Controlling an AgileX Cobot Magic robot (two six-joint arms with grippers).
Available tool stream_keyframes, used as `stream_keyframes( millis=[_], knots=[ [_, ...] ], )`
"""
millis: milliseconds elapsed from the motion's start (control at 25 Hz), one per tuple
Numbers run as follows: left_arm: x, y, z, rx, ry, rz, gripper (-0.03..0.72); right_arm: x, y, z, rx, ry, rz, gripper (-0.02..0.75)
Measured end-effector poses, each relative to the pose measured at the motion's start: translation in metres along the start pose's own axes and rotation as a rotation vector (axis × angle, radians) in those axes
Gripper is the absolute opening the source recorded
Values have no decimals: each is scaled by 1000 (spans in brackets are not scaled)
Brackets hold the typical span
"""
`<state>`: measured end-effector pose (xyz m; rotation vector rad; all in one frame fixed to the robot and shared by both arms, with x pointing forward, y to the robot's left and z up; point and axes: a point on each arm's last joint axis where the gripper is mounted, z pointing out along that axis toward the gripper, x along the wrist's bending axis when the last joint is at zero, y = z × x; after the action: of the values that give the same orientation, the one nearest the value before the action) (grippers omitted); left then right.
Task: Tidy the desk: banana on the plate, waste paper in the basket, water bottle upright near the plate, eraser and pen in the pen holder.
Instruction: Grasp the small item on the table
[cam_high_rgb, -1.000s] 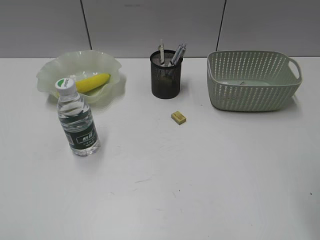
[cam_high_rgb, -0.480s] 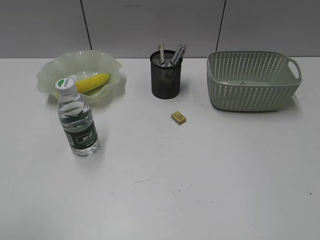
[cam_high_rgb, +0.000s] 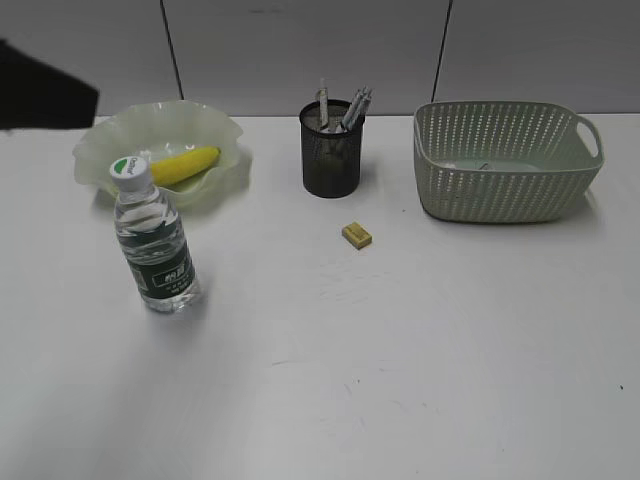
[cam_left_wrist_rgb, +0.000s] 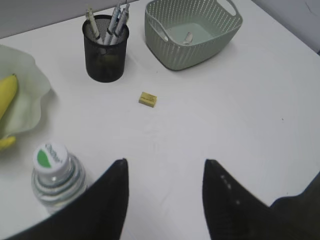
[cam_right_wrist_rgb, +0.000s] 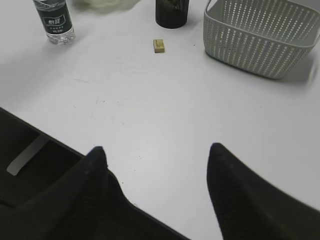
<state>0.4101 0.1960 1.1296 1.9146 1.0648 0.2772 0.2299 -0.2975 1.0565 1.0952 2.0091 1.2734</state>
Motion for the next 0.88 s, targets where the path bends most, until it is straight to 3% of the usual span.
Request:
stream_keyframes(
  millis=[160,400,640,880],
  knots=[
    [4,38,39,34,-28,28,364,0,0,0,0,0,1,498],
    [-8,64,113,85,-54,166,369,0,0,0,0,0,1,498],
    [-15,63,187,165,-63,234,391,0,0,0,0,0,1,498],
    [-8,58,247,238,-61,239,489,0,0,0,0,0,1,498]
  ],
)
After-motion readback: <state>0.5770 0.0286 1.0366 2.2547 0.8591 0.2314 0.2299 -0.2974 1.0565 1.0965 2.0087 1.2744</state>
